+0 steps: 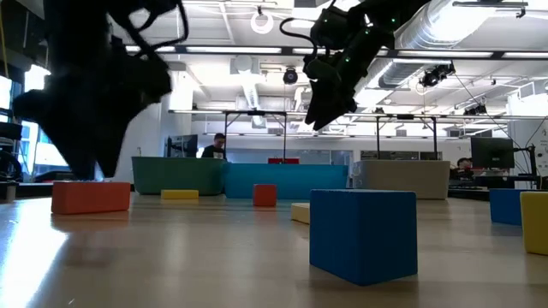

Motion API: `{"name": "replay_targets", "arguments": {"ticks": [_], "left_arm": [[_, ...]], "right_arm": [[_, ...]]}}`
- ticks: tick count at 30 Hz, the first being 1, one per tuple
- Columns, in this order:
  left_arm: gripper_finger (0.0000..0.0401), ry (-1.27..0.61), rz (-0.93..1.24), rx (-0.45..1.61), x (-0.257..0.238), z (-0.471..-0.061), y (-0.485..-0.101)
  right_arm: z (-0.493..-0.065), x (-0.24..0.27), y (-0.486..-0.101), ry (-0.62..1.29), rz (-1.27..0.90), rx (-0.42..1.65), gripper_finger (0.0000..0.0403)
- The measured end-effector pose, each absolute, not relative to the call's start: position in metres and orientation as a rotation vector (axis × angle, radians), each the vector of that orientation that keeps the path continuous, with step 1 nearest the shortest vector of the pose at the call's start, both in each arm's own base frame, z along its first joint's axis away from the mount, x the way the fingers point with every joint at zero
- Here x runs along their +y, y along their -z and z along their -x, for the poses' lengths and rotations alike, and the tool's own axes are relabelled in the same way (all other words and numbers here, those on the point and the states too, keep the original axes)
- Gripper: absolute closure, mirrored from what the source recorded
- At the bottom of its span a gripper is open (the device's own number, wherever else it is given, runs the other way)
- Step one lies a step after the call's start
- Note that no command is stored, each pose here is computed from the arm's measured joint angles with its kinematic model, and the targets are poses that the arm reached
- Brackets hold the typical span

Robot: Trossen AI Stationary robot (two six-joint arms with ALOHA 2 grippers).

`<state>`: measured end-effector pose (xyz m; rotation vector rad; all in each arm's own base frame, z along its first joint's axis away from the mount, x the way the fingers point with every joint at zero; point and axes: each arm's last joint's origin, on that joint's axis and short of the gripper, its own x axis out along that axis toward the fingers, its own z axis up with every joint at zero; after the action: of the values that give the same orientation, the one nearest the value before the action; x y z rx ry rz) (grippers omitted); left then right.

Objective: Sort & place blocks by color
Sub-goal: Put the orange block into the green bin

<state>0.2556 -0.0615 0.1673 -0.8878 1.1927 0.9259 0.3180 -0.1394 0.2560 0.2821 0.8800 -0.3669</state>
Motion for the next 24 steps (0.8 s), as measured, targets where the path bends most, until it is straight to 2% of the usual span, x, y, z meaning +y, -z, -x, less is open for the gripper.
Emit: {"name": "replay_targets", "arguments": {"ticks": [14,18,24], "left_arm": [[0.0205,-0.962,0.842,1.289,-0.064,-0.265,-0.135],[0.023,-0.941,0.814,1.309,-0.064,-0.266,-0.133],[0.0294,-0.88,0.768,1.319,-0.065,-0.267,-0.135]], "right_arm": [[-0.318,-0.139,-0.256,0.369,-0.281,0.881,0.0201],[-0.318,-0.139,-0.256,0.369,-0.282,0.885,0.0201],[-0.318,-0.139,-0.256,0.369,-0.282,0.886,0.0201]]}}
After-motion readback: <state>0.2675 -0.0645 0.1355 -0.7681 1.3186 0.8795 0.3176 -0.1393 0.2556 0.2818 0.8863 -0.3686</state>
